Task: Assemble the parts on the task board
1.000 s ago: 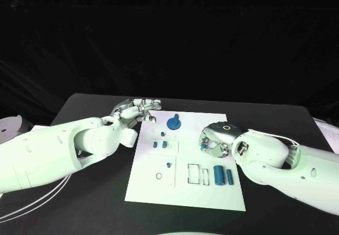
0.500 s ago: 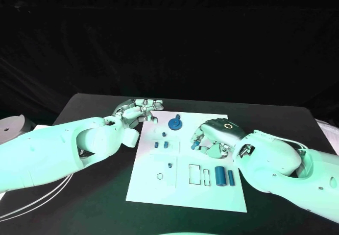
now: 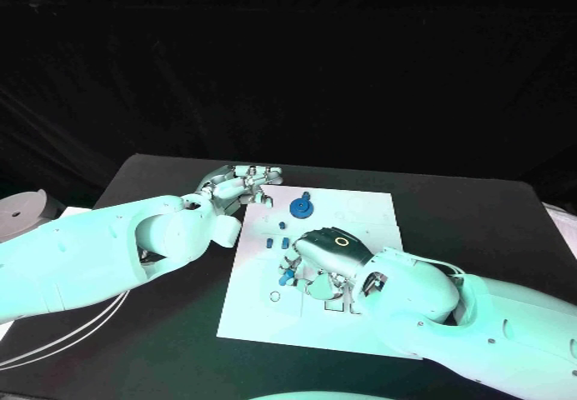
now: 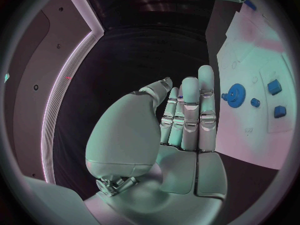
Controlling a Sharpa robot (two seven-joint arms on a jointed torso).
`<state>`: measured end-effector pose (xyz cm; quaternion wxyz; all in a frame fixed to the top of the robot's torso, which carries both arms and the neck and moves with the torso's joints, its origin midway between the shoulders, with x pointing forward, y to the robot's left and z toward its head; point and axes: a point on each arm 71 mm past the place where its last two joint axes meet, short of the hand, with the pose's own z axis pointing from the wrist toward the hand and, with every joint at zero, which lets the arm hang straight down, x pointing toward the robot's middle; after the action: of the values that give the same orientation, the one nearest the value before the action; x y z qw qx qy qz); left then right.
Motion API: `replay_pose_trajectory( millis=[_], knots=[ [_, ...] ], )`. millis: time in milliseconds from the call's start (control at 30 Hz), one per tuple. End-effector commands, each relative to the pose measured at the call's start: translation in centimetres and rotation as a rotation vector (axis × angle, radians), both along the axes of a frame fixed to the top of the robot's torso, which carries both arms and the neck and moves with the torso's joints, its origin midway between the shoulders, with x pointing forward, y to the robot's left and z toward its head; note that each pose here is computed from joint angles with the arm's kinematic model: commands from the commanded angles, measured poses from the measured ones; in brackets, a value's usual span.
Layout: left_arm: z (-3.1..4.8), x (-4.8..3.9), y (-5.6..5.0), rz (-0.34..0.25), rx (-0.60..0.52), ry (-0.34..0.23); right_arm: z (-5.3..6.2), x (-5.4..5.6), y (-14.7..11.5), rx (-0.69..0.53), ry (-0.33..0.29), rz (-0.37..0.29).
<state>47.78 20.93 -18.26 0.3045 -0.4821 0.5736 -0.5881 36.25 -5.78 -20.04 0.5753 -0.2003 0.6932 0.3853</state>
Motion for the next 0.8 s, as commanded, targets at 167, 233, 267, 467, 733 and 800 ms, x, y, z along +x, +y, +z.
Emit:
replay_pose_trajectory(
  millis=[167,233,267,467,733,800],
  knots=[
    [0.1,-0.1,-0.4,-0.024,-0.017,-0.004,-1.9,-0.2,1.2,-0.025,0.043,0.049],
    [0.1,-0.1,-0.4,-0.025,-0.017,-0.003,-2.2,-0.2,1.4,-0.033,0.052,0.051],
    [0.1,-0.1,-0.4,-0.025,-0.017,-0.003,-2.4,-0.1,1.4,-0.038,0.056,0.051],
    [0.09,-0.09,-0.4,-0.025,-0.017,-0.002,-3.2,0.1,1.5,-0.075,0.078,0.044],
    [0.09,-0.1,-0.4,-0.025,-0.017,-0.002,-3.7,0.4,1.6,-0.106,0.081,0.031],
    [0.09,-0.1,-0.4,-0.026,-0.017,-0.002,-3.7,0.5,1.6,-0.113,0.075,0.024]
  ],
)
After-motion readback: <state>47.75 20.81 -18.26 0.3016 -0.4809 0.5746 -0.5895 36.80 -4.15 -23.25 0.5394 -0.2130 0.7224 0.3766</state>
